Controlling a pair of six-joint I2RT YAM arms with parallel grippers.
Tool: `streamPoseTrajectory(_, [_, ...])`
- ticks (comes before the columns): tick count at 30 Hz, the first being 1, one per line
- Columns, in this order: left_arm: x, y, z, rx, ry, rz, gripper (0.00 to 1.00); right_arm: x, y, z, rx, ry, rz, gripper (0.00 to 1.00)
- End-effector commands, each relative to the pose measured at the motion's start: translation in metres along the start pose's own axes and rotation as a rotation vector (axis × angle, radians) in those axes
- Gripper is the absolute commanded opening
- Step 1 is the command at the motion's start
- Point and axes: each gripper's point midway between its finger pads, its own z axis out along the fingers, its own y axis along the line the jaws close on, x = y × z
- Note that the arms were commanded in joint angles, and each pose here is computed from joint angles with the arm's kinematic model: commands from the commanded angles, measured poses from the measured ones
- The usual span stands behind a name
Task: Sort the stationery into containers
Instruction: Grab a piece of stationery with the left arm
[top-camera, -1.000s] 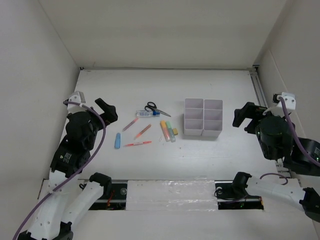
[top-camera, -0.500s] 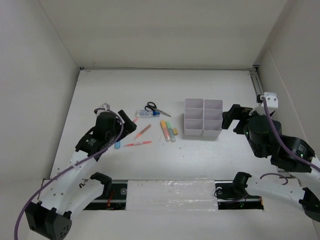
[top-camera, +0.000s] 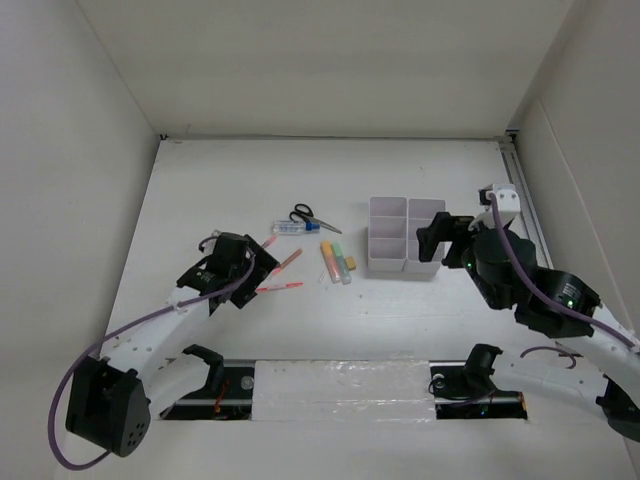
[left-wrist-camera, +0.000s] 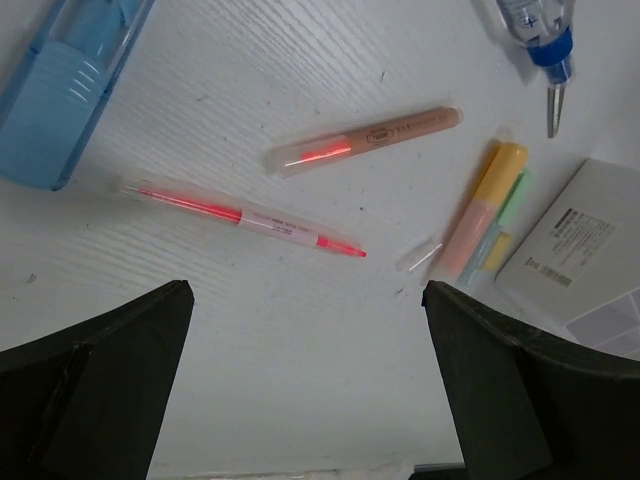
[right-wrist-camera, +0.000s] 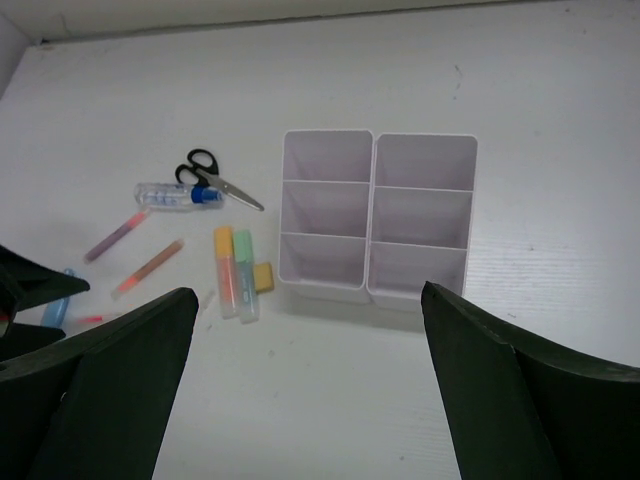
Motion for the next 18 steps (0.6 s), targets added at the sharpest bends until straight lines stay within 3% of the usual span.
streamPoseTrajectory(1, [-0.006, -0.036, -0.006, 0.121, 0.005, 0.085, 1.00, 0.001, 0.025, 0.009, -0.086, 0.007, -0.013, 1.00])
streamPoseTrajectory(4, [-0.008, -0.057, -0.019, 0.184, 0.026, 0.263, 1.00, 0.006, 0.028, 0.009, -0.108, 0.024, -0.042, 1.00])
streamPoseTrajectory(5, [-0.020, -0.074, -0.030, 0.219, -0.007, 0.394, 1.00, 0.006, 0.028, 0.009, -0.108, 0.024, -0.051, 1.00])
streamPoseTrajectory(8, [-0.035, -0.093, -0.057, 0.209, -0.014, 0.562, 1.00, 0.006, 0.024, 0.005, -0.124, 0.011, -0.061, 1.00])
streamPoseTrajectory(12, [-0.054, -0.091, -0.060, 0.116, -0.039, 0.742, 1.00, 0.000, 0.025, -0.002, -0.162, -0.021, -0.033, 1.00])
streamPoseTrajectory(18, [-0.009, -0.113, -0.030, 0.057, -0.026, 1.092, 1.00, -0.003, 0.023, -0.015, -0.230, -0.043, -0.029, 1.00])
